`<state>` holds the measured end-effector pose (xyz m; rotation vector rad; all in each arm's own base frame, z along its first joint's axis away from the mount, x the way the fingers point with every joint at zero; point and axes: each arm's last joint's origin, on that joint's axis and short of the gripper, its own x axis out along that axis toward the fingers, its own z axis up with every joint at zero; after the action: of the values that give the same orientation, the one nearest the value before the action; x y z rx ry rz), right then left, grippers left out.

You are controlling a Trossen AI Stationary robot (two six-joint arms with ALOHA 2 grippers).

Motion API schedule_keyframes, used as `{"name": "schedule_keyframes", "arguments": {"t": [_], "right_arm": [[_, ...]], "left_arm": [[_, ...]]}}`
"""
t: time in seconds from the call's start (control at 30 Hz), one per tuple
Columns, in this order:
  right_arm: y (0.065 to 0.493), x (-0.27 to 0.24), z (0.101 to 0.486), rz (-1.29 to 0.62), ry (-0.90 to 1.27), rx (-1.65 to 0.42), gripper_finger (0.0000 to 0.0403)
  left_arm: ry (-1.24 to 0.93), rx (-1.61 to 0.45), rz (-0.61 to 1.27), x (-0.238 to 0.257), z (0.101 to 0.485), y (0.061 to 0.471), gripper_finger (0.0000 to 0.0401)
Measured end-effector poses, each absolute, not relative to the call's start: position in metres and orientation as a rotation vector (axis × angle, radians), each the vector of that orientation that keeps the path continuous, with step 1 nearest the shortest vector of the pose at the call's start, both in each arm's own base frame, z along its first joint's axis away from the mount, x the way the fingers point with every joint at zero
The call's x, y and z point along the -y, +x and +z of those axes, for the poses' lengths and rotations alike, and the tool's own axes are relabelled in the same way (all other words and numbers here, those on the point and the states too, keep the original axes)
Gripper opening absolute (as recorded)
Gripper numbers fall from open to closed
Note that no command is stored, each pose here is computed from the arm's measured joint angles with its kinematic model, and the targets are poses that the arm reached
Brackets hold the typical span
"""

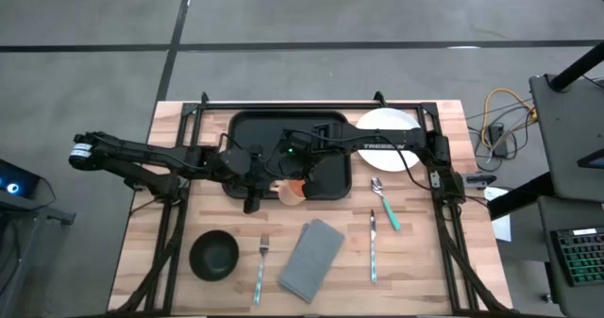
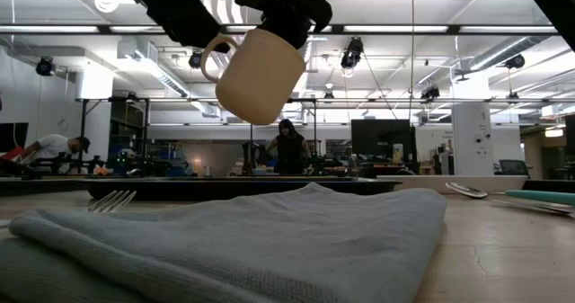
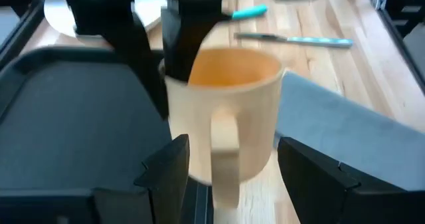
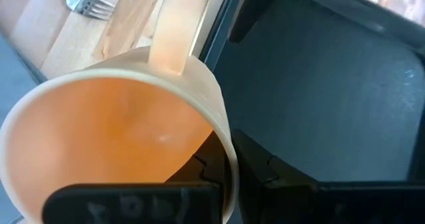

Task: Set up tray
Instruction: Put the mug on the top left of the serving tray

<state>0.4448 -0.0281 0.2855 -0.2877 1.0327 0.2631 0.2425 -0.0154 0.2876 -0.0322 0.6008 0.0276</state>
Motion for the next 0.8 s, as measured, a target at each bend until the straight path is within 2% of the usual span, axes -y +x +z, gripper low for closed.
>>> {"name": "schedule_keyframes", "arguments": {"t": [0.13,0.33,0.4,0.57,0.8], "right_arm": [[0.4445,0.0280,0.2829,0.265,-0.286,-1.039,0.0008],[0.4450,0.0287,0.2832,0.269,-0.291,-1.031,0.0008],[0.4449,0.0285,0.2832,0.274,-0.288,-1.031,0.0008],[0.4450,0.0282,0.2834,0.285,-0.278,-1.026,0.0008],[0.4462,0.0274,0.2843,0.283,-0.276,-1.012,0.0008]], "left_arm": [[-0.047,-0.611,0.013,0.0159,0.2856,0.2419,0.0167],[-0.078,-0.610,0.018,0.0154,0.2845,0.2420,0.0054],[-0.080,-0.605,0.018,0.0155,0.2850,0.2423,0.0027],[-0.083,-0.600,0.013,0.0157,0.2853,0.2426,0.0029],[-0.082,-0.571,0.007,0.0161,0.2836,0.2440,0.0125]]}}
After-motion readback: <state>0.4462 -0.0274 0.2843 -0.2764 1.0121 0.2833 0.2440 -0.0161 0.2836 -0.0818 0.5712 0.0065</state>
